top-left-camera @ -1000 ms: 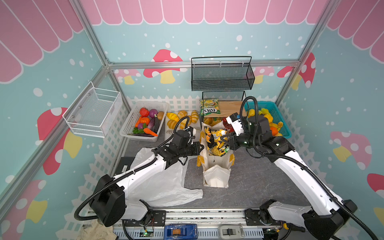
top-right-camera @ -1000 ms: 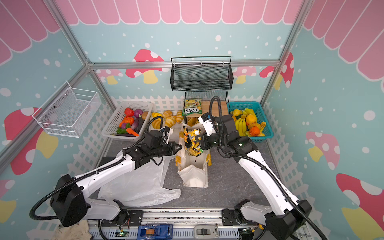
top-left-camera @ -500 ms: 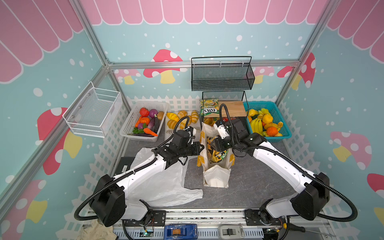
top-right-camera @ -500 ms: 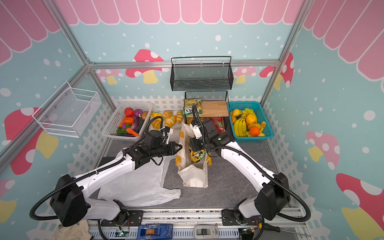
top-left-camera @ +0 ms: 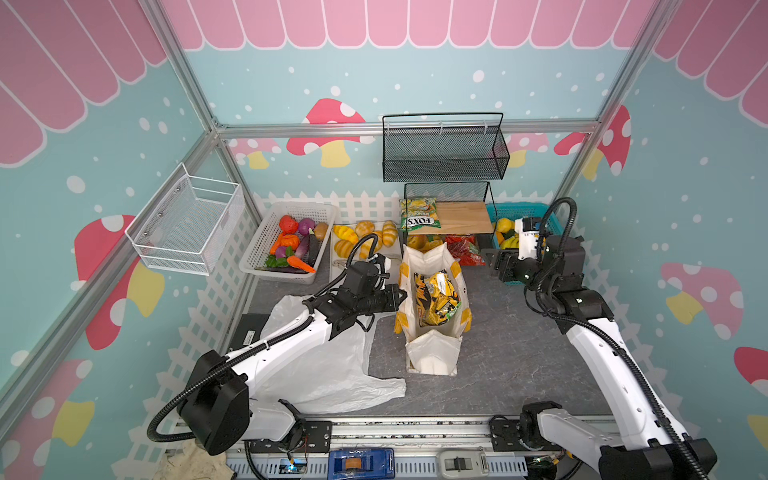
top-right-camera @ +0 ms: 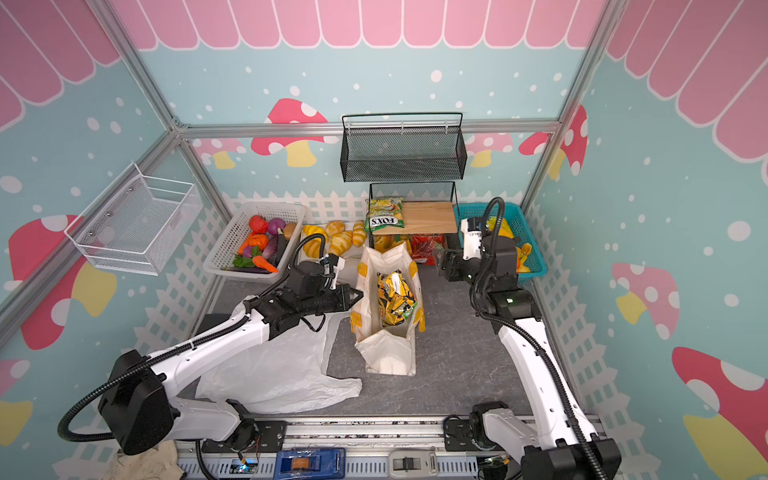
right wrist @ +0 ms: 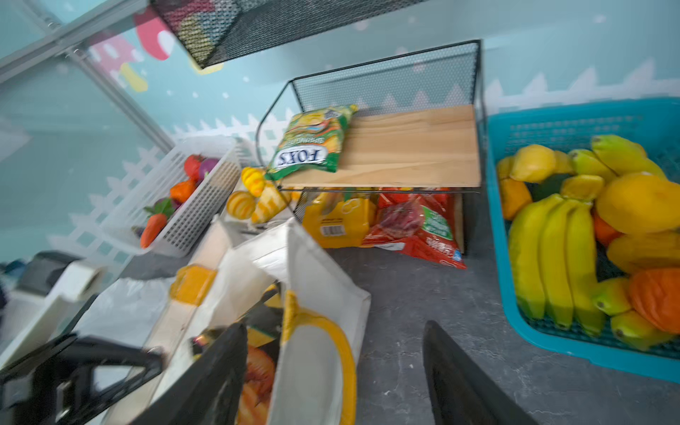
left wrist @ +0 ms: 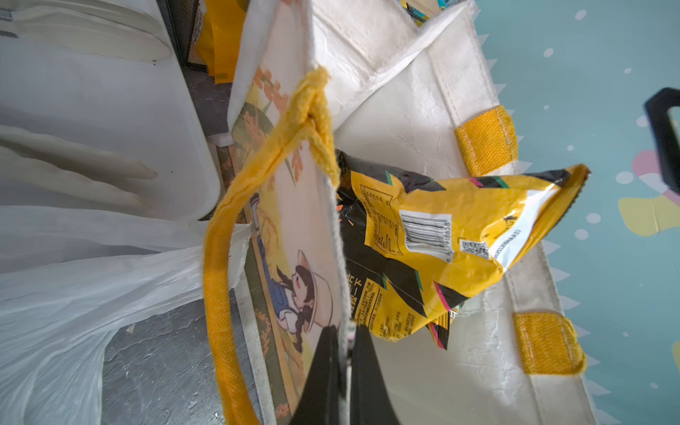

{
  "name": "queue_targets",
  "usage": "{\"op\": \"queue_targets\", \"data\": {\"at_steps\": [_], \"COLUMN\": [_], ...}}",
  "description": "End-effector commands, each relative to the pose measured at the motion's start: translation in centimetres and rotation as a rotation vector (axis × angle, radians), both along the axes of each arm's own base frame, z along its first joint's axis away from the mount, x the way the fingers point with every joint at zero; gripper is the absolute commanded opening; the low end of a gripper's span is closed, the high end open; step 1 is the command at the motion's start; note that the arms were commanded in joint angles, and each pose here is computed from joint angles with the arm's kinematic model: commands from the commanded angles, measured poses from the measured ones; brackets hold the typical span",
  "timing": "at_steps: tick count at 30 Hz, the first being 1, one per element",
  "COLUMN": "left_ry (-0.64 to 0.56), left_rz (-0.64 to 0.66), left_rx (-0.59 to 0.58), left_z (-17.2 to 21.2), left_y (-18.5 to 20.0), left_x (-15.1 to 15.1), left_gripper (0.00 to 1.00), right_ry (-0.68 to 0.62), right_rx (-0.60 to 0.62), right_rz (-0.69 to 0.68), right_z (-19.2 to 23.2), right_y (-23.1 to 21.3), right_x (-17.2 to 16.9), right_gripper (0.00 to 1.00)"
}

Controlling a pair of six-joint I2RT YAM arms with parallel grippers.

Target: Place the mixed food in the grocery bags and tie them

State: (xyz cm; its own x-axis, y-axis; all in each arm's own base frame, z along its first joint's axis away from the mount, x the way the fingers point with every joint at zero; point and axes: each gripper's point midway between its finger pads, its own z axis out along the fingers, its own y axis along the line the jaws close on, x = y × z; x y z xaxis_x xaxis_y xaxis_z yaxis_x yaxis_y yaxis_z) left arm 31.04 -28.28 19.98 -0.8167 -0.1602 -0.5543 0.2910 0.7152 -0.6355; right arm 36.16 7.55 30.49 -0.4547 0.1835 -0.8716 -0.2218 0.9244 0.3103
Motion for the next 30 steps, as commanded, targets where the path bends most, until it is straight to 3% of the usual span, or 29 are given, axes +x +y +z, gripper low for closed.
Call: {"op": "queue_targets", "data": {"at_steps": [1, 13, 22, 30], "left_ry": [0.012, 0.038, 0.037, 0.023], "left_rz": [0.036, 0.078, 0.061, 0.050], "left_rx": [0.010, 0.033, 0.020, 0.001], "left_z": [-0.6, -1.7, -1.1, -0.3], "left_y": [0.9, 2.1, 1.8, 1.6], "left_x": [0.0, -0.1, -0.1, -0.3], "left_gripper": [0.00, 0.00, 0.00, 0.00], "right_ry": [0.038, 0.146, 0.243, 0.316], "right_rx": [0.100, 0.274, 0.440, 0.576], "right_rz": [-0.101, -0.230, -0.357, -0.495], "right_z": [-3.9, -14.1, -18.0, -21.1], "right_y": [-1.9, -0.3, 1.6, 1.6], "right_x": [2.3, 9.1, 13.0, 15.0], "right_gripper": [0.77, 0.78, 0.86, 0.86]}}
